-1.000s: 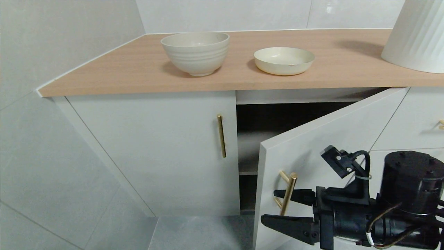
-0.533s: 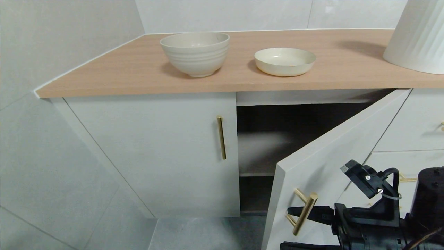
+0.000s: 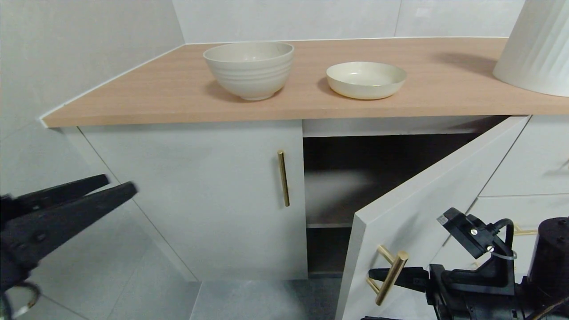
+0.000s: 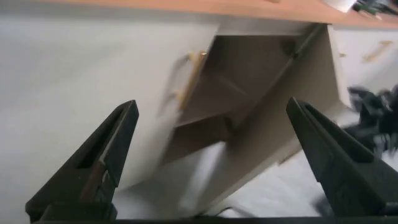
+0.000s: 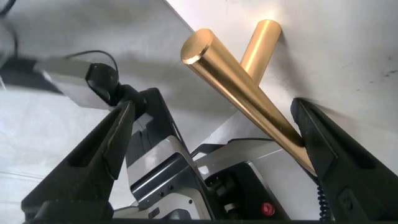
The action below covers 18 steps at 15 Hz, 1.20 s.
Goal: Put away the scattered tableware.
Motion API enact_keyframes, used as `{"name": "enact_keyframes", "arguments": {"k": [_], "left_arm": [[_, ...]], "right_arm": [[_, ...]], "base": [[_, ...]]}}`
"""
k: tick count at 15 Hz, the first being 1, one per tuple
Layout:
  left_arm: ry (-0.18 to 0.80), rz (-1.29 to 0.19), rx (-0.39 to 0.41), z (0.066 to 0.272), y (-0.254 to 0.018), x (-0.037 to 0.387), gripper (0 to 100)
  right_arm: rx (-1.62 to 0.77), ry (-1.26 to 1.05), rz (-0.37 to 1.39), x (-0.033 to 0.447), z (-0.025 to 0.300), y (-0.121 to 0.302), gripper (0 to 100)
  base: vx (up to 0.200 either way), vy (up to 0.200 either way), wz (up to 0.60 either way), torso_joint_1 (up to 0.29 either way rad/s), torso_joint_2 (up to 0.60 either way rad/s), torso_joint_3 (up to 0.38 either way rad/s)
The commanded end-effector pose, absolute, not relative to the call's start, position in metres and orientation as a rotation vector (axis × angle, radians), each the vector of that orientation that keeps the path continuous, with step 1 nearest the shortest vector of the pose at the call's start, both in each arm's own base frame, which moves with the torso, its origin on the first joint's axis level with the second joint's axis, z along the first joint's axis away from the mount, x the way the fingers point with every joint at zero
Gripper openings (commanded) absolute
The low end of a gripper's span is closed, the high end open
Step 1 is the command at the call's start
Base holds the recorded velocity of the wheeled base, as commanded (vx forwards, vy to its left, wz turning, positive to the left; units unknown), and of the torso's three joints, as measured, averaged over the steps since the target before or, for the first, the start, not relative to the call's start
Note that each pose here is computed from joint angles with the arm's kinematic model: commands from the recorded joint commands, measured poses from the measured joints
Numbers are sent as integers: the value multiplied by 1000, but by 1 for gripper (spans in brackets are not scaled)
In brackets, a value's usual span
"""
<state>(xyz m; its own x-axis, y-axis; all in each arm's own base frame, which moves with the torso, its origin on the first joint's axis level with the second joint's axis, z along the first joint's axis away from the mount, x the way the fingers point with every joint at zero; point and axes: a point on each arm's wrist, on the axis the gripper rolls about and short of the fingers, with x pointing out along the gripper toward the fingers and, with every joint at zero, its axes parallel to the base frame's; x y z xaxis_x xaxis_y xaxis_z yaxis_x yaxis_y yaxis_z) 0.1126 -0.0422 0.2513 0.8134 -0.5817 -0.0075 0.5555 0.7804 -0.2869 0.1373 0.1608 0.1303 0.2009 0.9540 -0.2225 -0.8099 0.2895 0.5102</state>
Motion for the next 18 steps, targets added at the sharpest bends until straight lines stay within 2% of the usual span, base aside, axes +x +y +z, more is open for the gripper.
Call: {"name": "enact_keyframes", "arguments": {"k": [1,3,4,6,8,10,13,14,18], "left_arm": [[315,-699,-318,190,-134,211,100],[246,-615,-274,168,-156,231,100],[213,-645,-259,165,-161,229,100],[188,-785,-269,174,-165,214,100],[232,-928,-266,171,-162,200,100],[267,-981,-257,163,-166,195,100],[270,-1032,-252,163,-186,198,100],[299,-1039,-242,156,-193,197,100],[320,-1054,-237,150,-200,202,100]], "right_arm": [[305,561,1253,139,128,162,100],[306,565,1250,139,127,162,100],[306,564,1249,139,127,162,100],[306,569,1247,140,126,162,100],[302,578,1247,140,124,163,100],[302,583,1245,140,123,163,100],[303,577,1244,141,124,163,100],[302,578,1245,140,124,163,100],[300,592,1241,141,121,163,100]], "base": [[0,0,0,0,0,0],[0,0,0,0,0,0],[0,0,0,0,0,0],[0,0,0,0,0,0],[0,0,0,0,0,0],[0,0,0,0,0,0],[0,0,0,0,0,0],[0,0,0,0,0,0],[0,0,0,0,0,0]]}}
